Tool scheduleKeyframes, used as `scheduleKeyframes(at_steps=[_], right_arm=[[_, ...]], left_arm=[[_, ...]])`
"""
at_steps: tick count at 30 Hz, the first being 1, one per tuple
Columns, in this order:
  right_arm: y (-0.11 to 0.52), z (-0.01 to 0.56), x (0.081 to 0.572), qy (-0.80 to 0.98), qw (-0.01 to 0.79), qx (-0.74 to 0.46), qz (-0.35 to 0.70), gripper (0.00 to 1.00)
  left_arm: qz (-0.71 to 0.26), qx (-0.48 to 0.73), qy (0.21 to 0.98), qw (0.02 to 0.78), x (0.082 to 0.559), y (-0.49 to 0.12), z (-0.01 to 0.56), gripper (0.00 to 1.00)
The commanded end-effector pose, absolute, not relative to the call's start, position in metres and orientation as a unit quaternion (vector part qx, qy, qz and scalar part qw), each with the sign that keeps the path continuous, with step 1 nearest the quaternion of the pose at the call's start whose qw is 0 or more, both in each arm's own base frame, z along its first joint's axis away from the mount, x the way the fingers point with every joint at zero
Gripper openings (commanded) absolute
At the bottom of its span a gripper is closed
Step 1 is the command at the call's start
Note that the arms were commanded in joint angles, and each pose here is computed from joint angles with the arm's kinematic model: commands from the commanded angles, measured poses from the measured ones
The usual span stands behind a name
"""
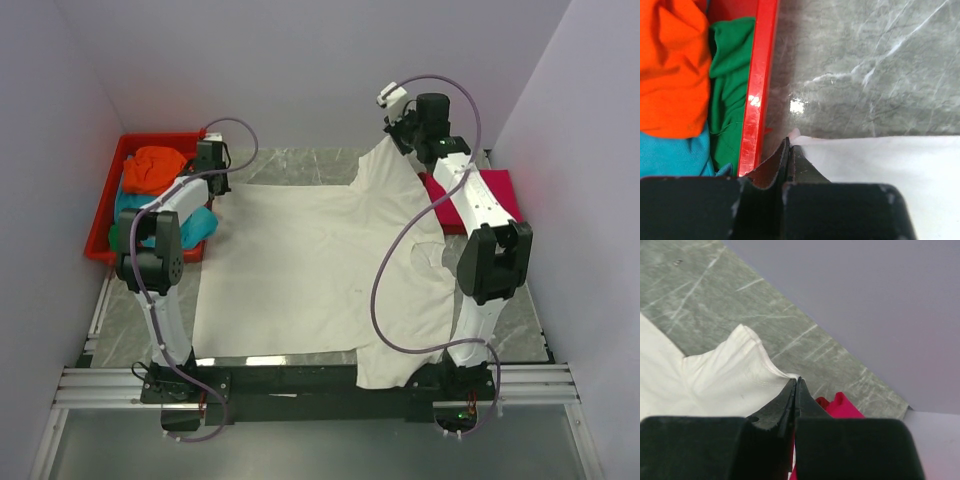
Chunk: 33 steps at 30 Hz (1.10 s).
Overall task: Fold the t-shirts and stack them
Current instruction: Fold the tshirt
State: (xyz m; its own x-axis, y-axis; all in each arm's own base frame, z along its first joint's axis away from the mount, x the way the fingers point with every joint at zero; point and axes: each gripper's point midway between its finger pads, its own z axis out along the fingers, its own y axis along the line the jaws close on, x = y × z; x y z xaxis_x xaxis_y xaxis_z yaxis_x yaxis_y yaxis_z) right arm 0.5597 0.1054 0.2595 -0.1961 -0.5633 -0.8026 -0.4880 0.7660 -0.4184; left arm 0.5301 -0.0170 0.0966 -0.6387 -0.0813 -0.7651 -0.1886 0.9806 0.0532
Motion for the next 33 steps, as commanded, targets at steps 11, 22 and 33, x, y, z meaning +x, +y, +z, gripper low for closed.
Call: scheduleKeyframes(at_steps=[11, 22, 33], right_arm=[[0.114, 0.284, 0.490, 0.755, 0.547, -0.363, 0.015, 0.00], [0.107, 0.278, 0.441, 0.752, 0.545, -0.370, 0.017, 0.00], [0.107, 0.260, 0.402, 0.753, 0.537, -0.379, 0.033, 0.00]], left_arm=[[0.059, -0.067, 0.867, 0.490, 0.534, -0.014, 0.144, 0.00], [0.061, -0.070, 0.856, 0.508, 0.514, -0.010, 0.149, 0.00], [0.069, -0.070, 0.860, 0.501, 0.497, -0.007, 0.144, 0.00]])
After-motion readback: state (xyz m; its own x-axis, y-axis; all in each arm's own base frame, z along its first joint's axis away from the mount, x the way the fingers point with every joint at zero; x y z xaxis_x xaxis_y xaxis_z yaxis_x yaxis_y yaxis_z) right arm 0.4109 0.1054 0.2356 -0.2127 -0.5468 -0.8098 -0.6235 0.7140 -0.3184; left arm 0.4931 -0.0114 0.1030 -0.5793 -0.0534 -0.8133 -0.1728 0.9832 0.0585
